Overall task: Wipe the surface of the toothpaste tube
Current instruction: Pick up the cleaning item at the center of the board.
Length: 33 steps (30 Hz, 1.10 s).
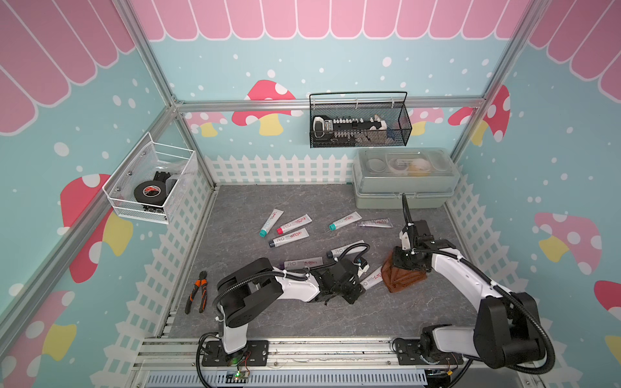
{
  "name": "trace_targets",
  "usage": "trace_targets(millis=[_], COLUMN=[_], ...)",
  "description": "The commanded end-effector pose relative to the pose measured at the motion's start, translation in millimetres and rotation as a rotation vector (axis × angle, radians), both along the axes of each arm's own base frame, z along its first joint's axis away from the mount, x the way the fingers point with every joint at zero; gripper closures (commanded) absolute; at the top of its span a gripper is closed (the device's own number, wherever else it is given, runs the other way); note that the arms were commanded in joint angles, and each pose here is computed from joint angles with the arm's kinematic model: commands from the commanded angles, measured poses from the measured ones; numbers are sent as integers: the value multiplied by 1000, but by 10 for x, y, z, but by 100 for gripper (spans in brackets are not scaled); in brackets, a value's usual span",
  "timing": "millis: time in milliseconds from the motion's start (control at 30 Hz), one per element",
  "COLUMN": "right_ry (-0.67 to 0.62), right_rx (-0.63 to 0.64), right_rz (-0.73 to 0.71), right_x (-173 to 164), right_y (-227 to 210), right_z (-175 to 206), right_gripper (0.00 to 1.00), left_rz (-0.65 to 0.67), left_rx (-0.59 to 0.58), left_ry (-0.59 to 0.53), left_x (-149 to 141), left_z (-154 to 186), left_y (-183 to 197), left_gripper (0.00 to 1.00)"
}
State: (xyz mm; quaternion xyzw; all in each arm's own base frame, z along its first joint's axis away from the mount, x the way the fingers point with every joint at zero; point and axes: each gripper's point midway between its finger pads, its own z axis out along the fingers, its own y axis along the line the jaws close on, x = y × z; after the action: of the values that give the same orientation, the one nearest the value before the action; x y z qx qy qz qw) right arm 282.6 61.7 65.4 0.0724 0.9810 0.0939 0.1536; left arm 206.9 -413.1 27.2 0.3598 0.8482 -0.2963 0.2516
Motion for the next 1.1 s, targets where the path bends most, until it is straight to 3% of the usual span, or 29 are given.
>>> trace_targets(millis=[0,100,333,733,1067], right_ry=[17,15,-79,-58,14], right_rx=[-42,1,45,20,-97], right_rz=[-2,1,-3,47,59], right_x=[87,173,282,376,432], right_y=[-32,59,162,494,525], right_z=[-106,-118,224,28,-333], right_gripper=[94,87,31,28,34], left_rz=[28,51,71,76,79], left_rx=[41,37,26,21,20], left_ry=[15,17,27,37,43], left_x=[18,24,1,19,21], left_z=[-129,-139,-160,-187,-200], left_y=[95,182,275,286,298], left_gripper=[68,66,66,66,66])
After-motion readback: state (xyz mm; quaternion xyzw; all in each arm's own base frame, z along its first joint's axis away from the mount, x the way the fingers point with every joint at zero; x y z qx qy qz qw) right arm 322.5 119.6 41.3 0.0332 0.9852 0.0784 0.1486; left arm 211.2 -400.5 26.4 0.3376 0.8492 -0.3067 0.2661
